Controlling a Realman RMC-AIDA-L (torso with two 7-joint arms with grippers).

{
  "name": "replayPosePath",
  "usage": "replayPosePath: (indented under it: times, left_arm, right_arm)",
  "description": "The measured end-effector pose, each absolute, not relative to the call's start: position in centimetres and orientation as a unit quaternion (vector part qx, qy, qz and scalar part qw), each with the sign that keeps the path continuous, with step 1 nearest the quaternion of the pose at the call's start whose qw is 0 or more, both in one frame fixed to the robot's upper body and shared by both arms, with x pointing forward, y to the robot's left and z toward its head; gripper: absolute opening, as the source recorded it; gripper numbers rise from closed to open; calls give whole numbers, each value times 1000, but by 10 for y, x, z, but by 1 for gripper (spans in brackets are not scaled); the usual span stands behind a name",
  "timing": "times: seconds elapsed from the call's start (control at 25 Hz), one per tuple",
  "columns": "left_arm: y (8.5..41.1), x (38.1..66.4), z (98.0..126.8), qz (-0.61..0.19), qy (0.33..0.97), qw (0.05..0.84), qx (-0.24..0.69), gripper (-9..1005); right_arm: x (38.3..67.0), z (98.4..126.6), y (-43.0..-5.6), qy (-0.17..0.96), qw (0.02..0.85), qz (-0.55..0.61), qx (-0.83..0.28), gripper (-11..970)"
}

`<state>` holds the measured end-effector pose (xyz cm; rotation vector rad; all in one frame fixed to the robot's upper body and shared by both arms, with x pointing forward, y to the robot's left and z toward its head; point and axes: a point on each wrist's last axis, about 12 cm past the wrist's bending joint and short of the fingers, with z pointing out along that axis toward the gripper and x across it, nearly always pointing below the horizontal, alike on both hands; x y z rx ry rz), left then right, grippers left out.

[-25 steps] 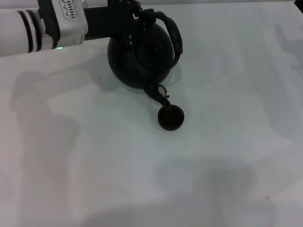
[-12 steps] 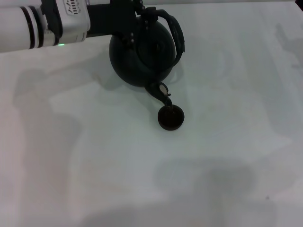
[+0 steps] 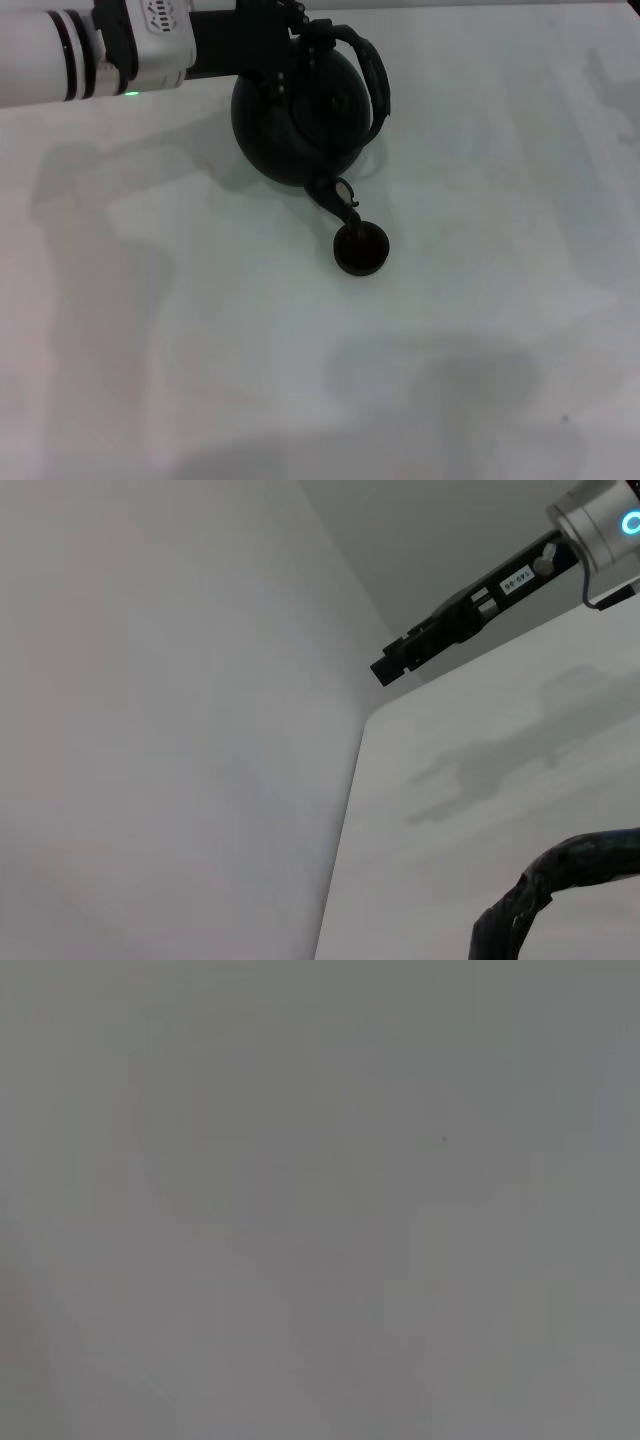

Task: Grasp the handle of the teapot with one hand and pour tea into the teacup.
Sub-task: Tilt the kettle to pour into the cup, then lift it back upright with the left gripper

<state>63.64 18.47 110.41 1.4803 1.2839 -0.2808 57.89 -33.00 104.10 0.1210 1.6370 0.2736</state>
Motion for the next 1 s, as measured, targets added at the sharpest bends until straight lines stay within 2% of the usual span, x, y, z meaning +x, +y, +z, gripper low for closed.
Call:
replayPosePath:
  times: [1.0]
  left_arm:
    - [185, 630, 1099, -139, 559, 557, 599, 103]
  right_arm:
    - [580, 1040, -332, 734, 668, 115, 55, 842]
